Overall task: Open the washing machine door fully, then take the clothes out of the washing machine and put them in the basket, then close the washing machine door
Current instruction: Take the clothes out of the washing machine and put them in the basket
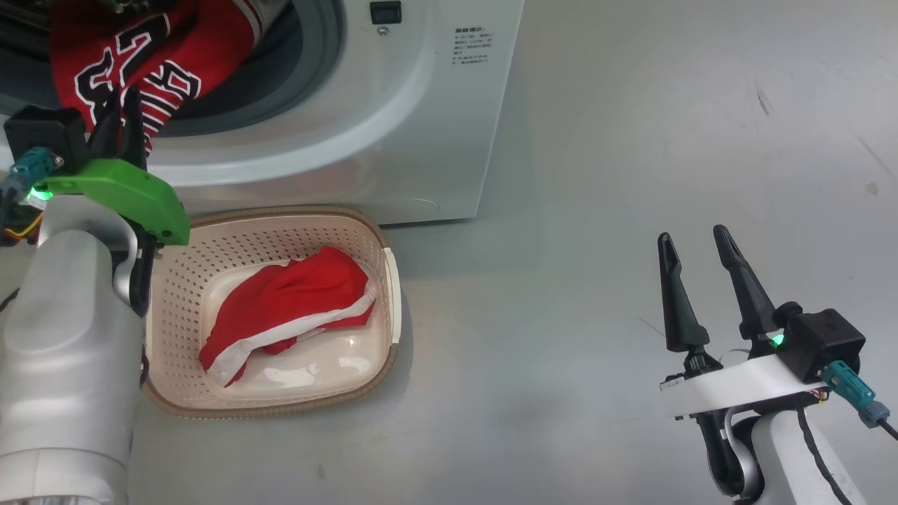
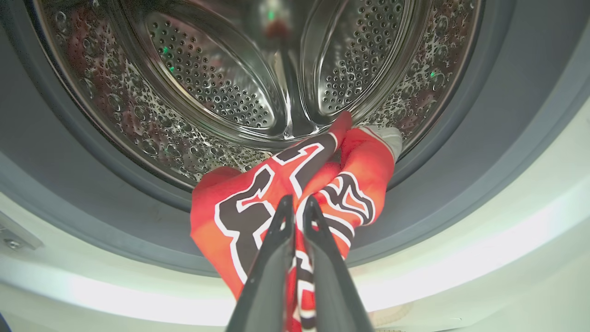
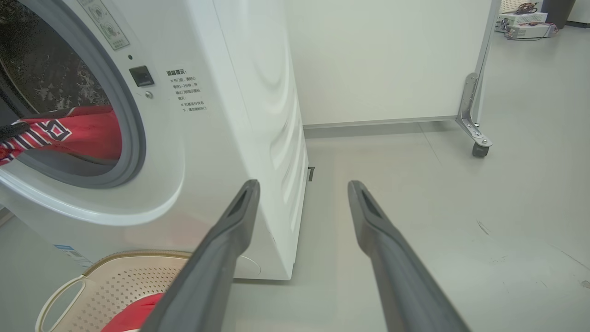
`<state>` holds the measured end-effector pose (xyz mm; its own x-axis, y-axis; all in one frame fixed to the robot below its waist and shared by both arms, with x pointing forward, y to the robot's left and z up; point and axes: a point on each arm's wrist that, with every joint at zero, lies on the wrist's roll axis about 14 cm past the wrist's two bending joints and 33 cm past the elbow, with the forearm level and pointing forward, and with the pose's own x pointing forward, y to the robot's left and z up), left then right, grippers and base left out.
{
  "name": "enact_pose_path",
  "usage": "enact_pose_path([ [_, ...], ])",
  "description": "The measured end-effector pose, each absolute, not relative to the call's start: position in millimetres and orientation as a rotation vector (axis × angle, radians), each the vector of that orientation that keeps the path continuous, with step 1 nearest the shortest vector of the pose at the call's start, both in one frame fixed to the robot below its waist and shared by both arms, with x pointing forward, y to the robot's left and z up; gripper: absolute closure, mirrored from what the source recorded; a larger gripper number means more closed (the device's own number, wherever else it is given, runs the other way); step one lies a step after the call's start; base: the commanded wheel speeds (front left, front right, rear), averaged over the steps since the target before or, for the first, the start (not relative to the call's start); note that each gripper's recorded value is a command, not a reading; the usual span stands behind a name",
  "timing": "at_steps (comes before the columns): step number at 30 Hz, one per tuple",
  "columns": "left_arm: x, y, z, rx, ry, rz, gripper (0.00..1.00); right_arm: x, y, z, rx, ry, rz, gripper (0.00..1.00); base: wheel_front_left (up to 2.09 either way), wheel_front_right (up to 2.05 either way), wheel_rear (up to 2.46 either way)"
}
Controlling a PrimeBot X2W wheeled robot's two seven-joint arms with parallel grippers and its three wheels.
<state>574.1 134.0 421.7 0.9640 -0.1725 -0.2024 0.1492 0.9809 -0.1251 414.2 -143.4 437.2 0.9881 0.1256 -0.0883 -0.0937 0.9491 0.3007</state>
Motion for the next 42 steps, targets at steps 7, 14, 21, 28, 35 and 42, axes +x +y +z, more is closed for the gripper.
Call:
enact_pose_path([
  [7, 549.4, 152.7, 461.3, -0.108, 0.119, -0.136, 1.0, 402.1, -133.7, 452.7, 0.306, 0.078, 0.149, 0.0, 0.0, 0.0, 0.0],
  [14, 526.6, 157.5, 485.2, -0.116, 0.051, -0.134, 1.0, 393.9, -133.8, 463.9, 0.298, 0.052, 0.159, 0.0, 0.0, 0.0, 0.0],
  [21, 497.3, 150.0, 506.0, -0.136, -0.016, -0.149, 1.0, 383.0, -128.2, 473.6, 0.3, 0.032, 0.182, 0.0, 0.0, 0.0, 0.0],
  [28, 471.5, 151.8, 522.8, -0.139, -0.073, -0.148, 1.0, 374.7, -123.1, 482.6, 0.299, 0.011, 0.202, 0.0, 0.0, 0.0, 0.0],
  [35, 452.7, 155.5, 528.1, -0.145, -0.099, -0.139, 1.0, 368.1, -118.9, 487.2, 0.301, 0.001, 0.217, 0.0, 0.0, 0.0, 0.0],
  [42, 440.2, 152.7, 505.5, -0.151, -0.044, -0.142, 1.0, 367.2, -116.4, 488.5, 0.309, -0.002, 0.227, 0.0, 0.0, 0.0, 0.0],
])
